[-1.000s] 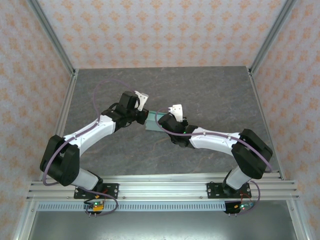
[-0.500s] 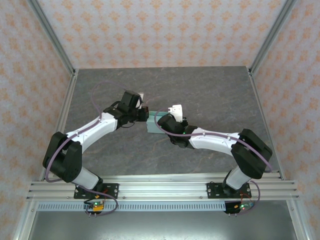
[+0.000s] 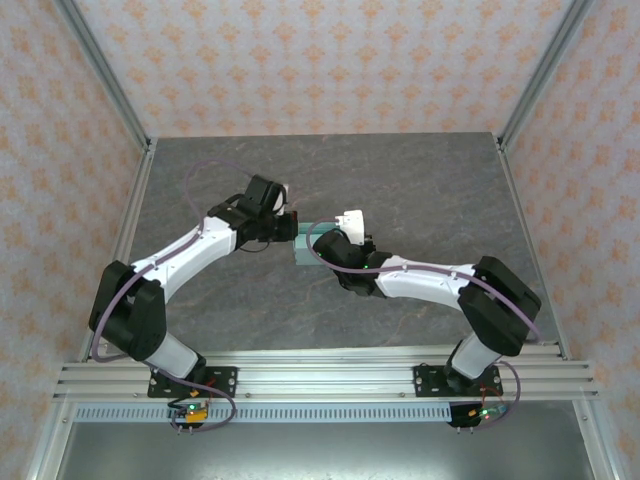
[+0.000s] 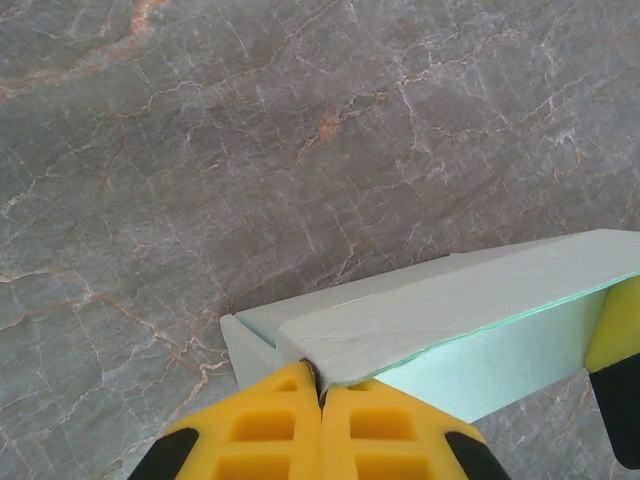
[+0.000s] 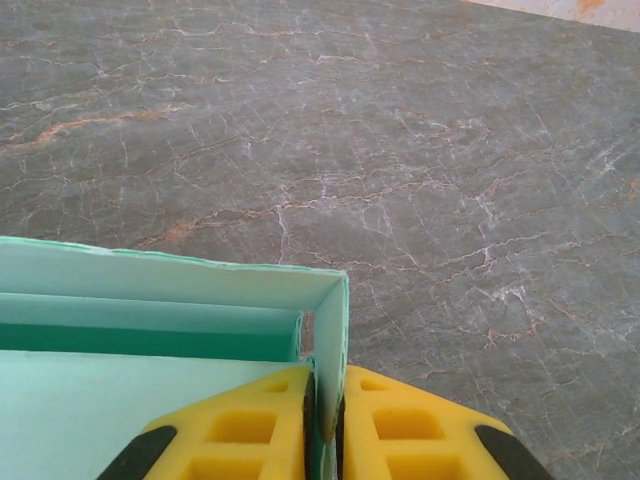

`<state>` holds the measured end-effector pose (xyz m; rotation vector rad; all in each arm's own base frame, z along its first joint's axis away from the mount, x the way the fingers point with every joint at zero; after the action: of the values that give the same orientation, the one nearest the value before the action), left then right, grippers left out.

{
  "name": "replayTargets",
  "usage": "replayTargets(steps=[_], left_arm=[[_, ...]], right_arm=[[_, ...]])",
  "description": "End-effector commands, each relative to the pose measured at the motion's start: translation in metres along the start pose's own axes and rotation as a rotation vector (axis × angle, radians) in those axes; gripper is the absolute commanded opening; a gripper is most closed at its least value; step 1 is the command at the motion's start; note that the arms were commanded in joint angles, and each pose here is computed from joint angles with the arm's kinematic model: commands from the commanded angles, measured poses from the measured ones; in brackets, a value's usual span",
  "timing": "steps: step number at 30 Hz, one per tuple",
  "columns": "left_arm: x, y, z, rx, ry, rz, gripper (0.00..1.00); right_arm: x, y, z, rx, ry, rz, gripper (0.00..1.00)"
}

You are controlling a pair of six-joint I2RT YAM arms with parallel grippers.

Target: Fold the paper box

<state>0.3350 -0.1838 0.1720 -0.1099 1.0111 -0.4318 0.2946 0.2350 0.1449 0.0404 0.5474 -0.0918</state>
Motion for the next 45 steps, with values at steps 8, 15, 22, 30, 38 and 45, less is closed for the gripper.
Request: replayTargets(steps=[8,15,22,30,38,45], left_arm=[[-0.001,-0.006,-0.009,-0.028,0.074,-0.033,0.01],[0.005,-0.01,-0.011,-0.135,0.06,-0.075,0.02],[0.007,-0.007,-0.011,-0.161,0.063,-0.05,0.02],[0.012,0.007,-0.038,-0.079,0.084,0.027,0.02],[0.021,0.012,-0.062,0.028,0.07,0.118,0.01],[0.023,0.019,-0.075,0.068,0.045,0.157,0.0]], right_arm=[[0.005,-0.005,-0.011,-0.048,0.014,-0.055,0.16],[0.005,-0.004,-0.01,-0.05,0.014,-0.057,0.16],[0.005,-0.005,-0.011,-0.045,0.014,-0.059,0.16],[0.005,-0.006,-0.012,-0.03,0.014,-0.06,0.16],[0.005,-0.006,-0.013,-0.014,0.018,-0.057,0.16],[0.004,-0.007,-0.011,0.0,0.011,-0.064,0.16]])
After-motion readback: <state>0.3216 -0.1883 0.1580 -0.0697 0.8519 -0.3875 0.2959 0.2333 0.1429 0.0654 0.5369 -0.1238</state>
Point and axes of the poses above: each hand's point on the last joint's axis, 136 mm out from that joint toward the fingers, its own x axis out along the fingers, its own y axis along the line the jaws close on, z = x × y, the point moved 4 cm from there along -x, back along the fingers, and after that the axes turned 12 degrees about x, right-handed, at the moved point
